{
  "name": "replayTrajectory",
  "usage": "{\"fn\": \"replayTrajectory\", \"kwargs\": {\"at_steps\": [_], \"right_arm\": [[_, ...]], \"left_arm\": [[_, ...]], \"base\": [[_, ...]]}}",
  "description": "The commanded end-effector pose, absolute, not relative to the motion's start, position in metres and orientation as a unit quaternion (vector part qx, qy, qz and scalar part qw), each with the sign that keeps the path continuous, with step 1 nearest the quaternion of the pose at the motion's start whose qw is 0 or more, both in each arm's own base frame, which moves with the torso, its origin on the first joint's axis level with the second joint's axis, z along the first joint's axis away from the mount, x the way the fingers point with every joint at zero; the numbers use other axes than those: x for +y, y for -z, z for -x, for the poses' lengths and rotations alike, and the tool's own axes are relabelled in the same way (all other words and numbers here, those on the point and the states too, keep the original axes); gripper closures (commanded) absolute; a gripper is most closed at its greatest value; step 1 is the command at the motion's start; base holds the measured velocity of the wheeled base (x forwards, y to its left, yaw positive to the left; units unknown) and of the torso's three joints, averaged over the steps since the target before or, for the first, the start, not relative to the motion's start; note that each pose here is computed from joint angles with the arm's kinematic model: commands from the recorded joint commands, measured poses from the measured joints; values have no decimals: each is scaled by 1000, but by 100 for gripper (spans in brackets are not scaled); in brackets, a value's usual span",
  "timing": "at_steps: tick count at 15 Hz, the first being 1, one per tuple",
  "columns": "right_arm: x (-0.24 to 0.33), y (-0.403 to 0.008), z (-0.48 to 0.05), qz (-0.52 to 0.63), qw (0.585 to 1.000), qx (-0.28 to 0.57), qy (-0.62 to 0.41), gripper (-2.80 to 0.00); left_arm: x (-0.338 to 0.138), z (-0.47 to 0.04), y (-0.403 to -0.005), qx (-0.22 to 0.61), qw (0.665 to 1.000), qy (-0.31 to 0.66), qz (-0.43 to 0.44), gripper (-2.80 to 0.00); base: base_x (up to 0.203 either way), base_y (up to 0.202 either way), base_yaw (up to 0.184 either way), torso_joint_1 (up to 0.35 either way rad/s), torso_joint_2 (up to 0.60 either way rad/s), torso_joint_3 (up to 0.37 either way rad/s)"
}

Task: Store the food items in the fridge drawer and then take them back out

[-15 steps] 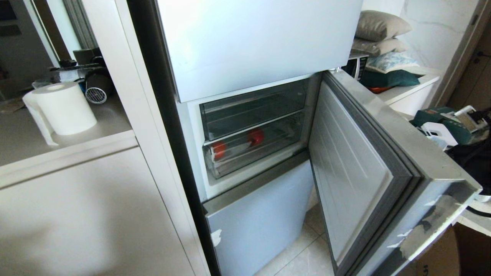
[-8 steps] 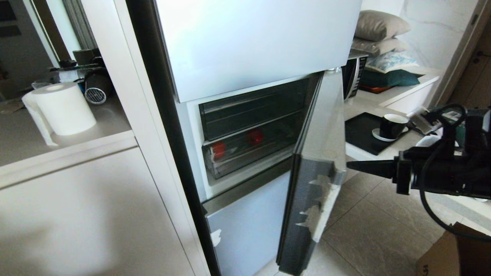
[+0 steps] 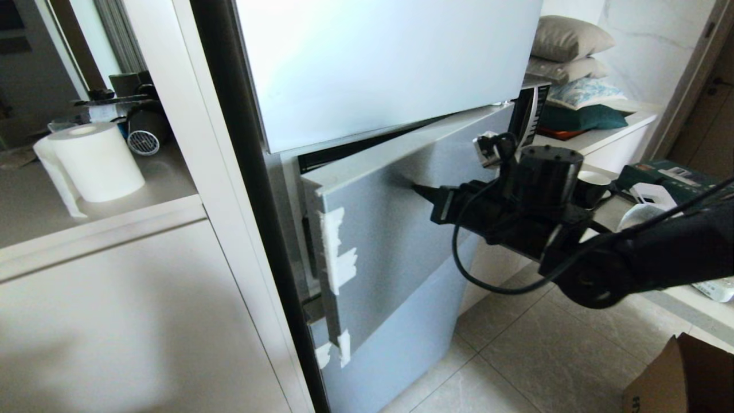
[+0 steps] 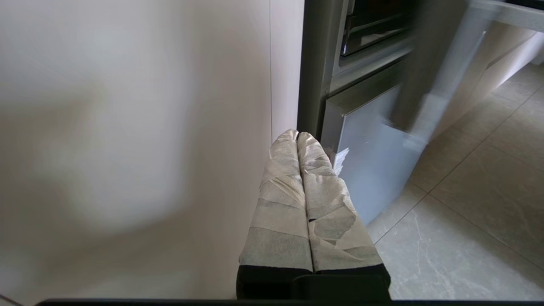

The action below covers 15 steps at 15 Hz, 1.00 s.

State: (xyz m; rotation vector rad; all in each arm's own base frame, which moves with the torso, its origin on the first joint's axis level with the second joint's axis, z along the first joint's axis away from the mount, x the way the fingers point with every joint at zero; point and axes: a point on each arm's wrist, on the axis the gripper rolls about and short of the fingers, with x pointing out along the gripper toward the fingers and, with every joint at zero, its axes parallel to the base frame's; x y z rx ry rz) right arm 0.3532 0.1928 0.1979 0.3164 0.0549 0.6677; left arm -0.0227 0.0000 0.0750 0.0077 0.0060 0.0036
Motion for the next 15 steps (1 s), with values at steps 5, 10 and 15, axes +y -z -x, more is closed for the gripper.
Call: {"fn": "replayTrajectory", "kwargs": {"at_steps": [5, 10, 15], "right_arm": [[227, -181, -364, -167, 928, 37, -331, 0], [144, -251, -221, -126, 942, -29, -309, 0], [24, -230, -77, -26, 989, -29, -143, 0]], "left_arm": [[0, 23, -75, 3, 1000, -2, -4, 0], [0, 23, -75, 3, 1000, -2, -4, 0], [0, 23, -75, 3, 1000, -2, -4, 0]], "base": [[0, 0, 0, 0, 0, 0], [0, 0, 0, 0, 0, 0], [0, 0, 0, 0, 0, 0]]}}
